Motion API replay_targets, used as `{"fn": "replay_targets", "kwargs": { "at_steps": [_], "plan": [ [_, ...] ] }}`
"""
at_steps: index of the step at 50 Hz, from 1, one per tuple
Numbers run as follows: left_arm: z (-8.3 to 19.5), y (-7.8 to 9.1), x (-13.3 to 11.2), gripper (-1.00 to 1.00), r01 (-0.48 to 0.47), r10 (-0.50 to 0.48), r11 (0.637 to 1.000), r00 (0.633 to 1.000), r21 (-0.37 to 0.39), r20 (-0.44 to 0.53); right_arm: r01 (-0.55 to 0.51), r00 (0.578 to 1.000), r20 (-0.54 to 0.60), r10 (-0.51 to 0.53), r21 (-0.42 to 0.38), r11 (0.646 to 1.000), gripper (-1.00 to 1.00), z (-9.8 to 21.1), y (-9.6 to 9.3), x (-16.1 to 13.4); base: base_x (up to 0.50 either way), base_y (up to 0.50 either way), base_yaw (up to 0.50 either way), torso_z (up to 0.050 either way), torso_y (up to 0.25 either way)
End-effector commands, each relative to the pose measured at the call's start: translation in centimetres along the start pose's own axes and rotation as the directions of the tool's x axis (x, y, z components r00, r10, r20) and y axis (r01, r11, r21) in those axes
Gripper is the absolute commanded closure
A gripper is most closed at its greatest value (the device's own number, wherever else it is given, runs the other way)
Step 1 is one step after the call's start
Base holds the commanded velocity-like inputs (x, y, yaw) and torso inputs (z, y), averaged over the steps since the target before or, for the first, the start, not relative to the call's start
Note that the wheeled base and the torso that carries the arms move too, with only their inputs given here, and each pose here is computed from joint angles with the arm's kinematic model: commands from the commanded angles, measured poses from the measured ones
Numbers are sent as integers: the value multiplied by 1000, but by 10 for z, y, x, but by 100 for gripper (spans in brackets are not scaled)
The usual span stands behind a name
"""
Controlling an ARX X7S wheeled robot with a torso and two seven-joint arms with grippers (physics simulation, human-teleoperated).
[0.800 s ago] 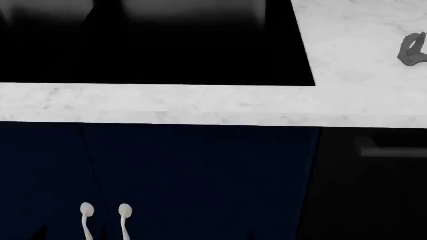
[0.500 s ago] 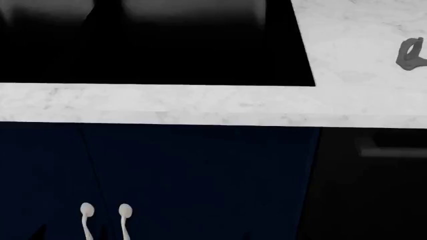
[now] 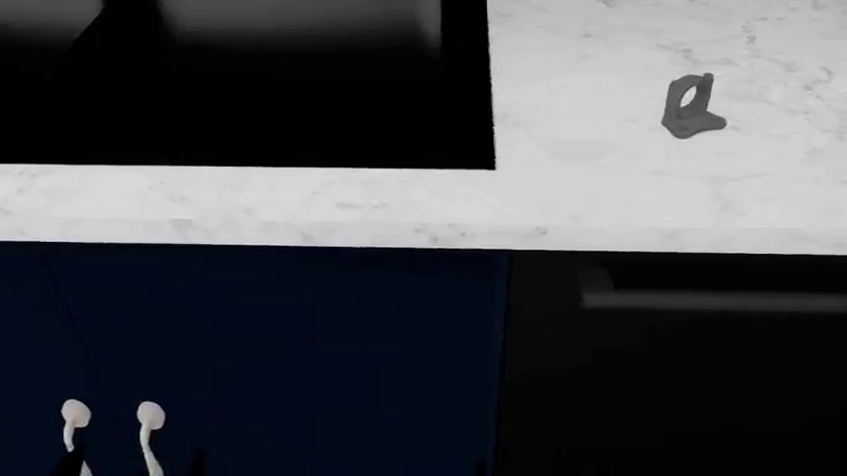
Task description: Open the dishwasher door
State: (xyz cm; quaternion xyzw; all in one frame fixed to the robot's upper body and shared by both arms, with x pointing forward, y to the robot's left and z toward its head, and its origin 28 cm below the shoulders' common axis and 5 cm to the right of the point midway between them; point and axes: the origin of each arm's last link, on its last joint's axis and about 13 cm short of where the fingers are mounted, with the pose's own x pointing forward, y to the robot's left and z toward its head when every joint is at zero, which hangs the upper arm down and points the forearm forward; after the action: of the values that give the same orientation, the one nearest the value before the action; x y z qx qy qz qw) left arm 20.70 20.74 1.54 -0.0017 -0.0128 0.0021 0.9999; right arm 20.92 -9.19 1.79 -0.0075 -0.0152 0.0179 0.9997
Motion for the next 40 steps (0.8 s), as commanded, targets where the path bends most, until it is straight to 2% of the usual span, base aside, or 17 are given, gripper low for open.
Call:
{"fn": "replay_targets", "kwargs": {
  "at_steps": [1,28,40],
  "plan": [
    [-1,1,0,-100,-4,4,1000,1000,4,6,1,1000,3,-2,5,1000,-100,-1,-1,0,0,-500,0,0,0],
    [0,2,2,-100,-11,11,1000,1000,-2,15,0,1000,2,0,1,1000,-100,0,0,0,0,-496,0,0,0],
    [0,1,3,-100,-2,3,1000,1000,-14,16,3,1000,1,-3,6,1000,-100,0,-1,-1,0,-33,0,0,0]
  ]
}}
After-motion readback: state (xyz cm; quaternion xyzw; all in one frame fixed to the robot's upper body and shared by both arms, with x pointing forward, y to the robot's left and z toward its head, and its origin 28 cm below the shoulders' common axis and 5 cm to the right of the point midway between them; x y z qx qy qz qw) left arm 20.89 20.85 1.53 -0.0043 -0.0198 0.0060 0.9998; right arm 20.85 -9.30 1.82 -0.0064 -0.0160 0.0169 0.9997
